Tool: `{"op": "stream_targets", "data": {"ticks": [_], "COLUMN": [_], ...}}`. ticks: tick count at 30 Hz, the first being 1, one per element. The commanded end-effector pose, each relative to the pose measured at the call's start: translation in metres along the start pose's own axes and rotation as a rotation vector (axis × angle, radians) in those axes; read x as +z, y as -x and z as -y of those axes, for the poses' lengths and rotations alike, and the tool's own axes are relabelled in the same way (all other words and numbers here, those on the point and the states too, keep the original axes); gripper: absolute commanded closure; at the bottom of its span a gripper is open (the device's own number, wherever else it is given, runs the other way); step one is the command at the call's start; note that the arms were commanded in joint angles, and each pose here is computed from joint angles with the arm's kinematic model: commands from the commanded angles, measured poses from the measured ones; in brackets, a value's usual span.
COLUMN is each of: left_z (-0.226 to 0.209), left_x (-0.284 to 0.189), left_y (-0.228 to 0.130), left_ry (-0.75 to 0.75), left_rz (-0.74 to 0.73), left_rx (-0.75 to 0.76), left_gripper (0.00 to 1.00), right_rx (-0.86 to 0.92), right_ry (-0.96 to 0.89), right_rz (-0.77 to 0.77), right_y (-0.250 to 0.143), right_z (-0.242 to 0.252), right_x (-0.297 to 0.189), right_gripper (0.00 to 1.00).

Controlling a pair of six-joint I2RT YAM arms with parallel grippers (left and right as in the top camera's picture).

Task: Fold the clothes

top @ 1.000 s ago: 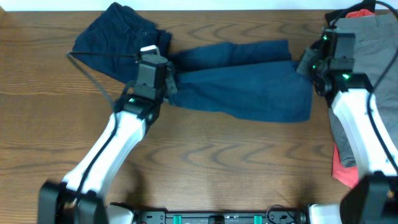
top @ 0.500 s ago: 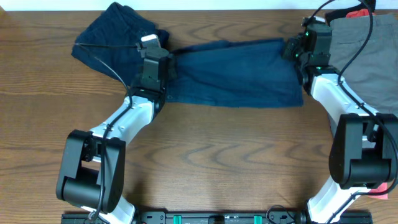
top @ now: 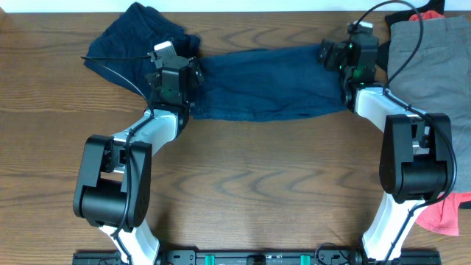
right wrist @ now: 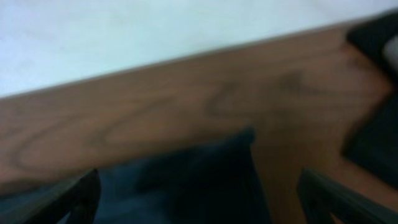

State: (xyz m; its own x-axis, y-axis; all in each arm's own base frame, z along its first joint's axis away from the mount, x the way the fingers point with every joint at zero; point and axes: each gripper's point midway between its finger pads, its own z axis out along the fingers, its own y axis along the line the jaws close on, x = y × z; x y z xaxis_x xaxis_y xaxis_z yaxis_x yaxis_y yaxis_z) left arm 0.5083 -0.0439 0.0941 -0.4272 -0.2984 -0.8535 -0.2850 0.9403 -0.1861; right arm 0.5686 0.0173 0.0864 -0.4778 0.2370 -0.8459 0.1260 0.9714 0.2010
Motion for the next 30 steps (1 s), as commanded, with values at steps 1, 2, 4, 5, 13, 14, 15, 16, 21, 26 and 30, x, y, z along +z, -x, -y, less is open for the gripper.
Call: {"op": "stream_targets", "data": {"ticks": [1, 2, 4, 5, 13, 14, 15, 16, 21, 26, 30], "left_z": [-0.002, -0.003, -0.005, -0.007, -0.032, -0.035, -0.038, -0.040, -0.050, -0.045, -0.046], "left_x": [-0.003, -0.005, -0.013, -0.019, -0.064, -0.068, -0.071, -0.073, -0.081, -0.088, -0.096], "left_y": [0.010, 0.009, 0.008, 0.007, -0.022, -0.026, -0.029, -0.033, -0.050, -0.066, -0.072], "left_ry": [0.021, 0.025, 0.030, 0.034, 0.101, 0.111, 0.119, 0.127, 0.158, 0.093, 0.082], "left_rz": [0.022, 0.012, -0.020, -0.045, -0.272, -0.296, -0.315, -0.334, -0.414, -0.499, -0.552], "left_rx": [0.006, 0.010, 0.038, 0.055, 0.135, 0.144, 0.151, 0.158, 0.187, 0.236, 0.268], "left_gripper": [0.02, 0.02, 0.02, 0.02, 0.02, 0.02, 0.02, 0.02, 0.02, 0.02, 0.03], "right_rx": [-0.011, -0.013, -0.030, -0.043, -0.066, -0.067, -0.069, -0.069, -0.068, -0.003, 0.054], "right_ry": [-0.020, -0.031, -0.052, -0.065, -0.159, -0.165, -0.169, -0.173, -0.190, -0.256, -0.337], "right_rz": [-0.007, -0.046, -0.126, -0.179, -0.555, -0.579, -0.600, -0.614, -0.716, -0.833, -0.949], "right_y": [0.010, 0.006, -0.004, -0.013, -0.096, -0.102, -0.108, -0.112, -0.142, -0.162, -0.176], "right_z": [0.000, 0.002, 0.006, 0.009, 0.033, 0.035, 0.036, 0.037, 0.045, 0.064, 0.090], "right_x": [-0.011, -0.017, -0.030, -0.038, -0.078, -0.080, -0.080, -0.080, -0.082, -0.102, -0.129], "right_gripper": [0.01, 0.01, 0.01, 0.01, 0.05, 0.06, 0.08, 0.11, 0.22, 0.32, 0.34]}}
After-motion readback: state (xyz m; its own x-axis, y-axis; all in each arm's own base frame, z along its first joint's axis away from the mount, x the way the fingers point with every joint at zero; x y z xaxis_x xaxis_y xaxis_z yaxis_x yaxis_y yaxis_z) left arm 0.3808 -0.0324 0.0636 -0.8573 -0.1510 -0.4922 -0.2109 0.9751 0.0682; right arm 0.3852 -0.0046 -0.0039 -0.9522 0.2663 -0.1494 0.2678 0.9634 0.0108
